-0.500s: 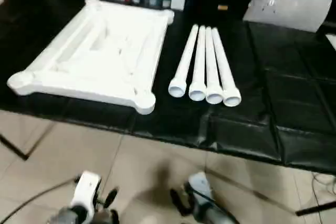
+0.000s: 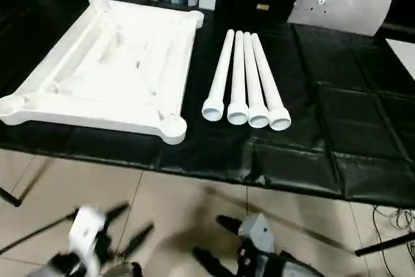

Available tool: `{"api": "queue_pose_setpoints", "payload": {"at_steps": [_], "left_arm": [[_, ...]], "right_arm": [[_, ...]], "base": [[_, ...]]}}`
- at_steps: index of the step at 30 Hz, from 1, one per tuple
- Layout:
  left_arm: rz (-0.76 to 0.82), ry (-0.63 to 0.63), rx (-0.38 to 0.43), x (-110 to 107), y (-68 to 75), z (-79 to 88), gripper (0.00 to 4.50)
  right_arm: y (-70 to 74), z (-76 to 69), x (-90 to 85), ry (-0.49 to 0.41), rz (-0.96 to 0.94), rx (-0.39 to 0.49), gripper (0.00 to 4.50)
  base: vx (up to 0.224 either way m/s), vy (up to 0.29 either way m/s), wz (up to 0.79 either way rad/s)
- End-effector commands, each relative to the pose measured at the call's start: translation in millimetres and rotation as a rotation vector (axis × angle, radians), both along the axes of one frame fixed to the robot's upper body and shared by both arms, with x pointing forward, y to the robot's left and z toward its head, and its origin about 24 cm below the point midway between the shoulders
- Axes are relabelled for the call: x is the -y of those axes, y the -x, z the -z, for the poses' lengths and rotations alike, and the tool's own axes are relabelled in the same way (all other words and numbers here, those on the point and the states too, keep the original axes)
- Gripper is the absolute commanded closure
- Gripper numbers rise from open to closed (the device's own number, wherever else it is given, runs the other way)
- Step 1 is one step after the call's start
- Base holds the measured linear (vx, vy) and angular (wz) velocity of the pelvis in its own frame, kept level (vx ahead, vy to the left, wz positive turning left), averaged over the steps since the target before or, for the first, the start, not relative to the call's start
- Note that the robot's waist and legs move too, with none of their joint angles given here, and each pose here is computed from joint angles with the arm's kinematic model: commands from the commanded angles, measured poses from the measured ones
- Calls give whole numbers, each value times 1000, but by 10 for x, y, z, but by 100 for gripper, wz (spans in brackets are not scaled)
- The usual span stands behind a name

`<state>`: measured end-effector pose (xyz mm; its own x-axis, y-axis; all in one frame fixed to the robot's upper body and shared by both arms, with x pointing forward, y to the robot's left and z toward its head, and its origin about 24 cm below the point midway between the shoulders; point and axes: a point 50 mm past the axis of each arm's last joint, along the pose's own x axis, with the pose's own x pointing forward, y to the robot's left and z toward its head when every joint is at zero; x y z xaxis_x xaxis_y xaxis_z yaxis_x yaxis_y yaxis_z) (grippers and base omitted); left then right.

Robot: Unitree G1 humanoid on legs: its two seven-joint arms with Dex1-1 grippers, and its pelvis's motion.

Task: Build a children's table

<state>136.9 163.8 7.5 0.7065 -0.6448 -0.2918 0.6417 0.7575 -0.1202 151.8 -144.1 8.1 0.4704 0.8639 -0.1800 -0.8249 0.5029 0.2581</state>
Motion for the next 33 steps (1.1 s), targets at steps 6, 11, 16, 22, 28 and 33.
{"api": "queue_pose_setpoints", "payload": {"at_steps": [6, 11, 16, 22, 28, 33], "left_arm": [[14, 69, 93, -68, -11, -312, 35], [-97, 134, 206, -87, -193, -417, 35], [-359, 85, 378, -276, -773, -824, 35], [-410, -54, 374, -141, -1083, -872, 35], [-458, -98, 314, -84, -1119, -834, 35], [-501, -111, 245, 32, -1102, -747, 35]], "right_arm": [[-359, -627, 29, -103, 223, 204, 0], [-599, -886, 24, -176, 379, 265, 0], [-839, -1121, 46, -210, 592, 316, 0], [-938, -895, 101, 113, 846, 241, 0], [-860, -777, 102, 185, 895, 188, 0], [-836, -770, 242, 308, 992, 231, 0]], "base": [[-10, 2, -2], [22, 2, -2], [0, 0, 0], [0, 0, 0], [-5, 31, -2], [1, 173, 3]]}}
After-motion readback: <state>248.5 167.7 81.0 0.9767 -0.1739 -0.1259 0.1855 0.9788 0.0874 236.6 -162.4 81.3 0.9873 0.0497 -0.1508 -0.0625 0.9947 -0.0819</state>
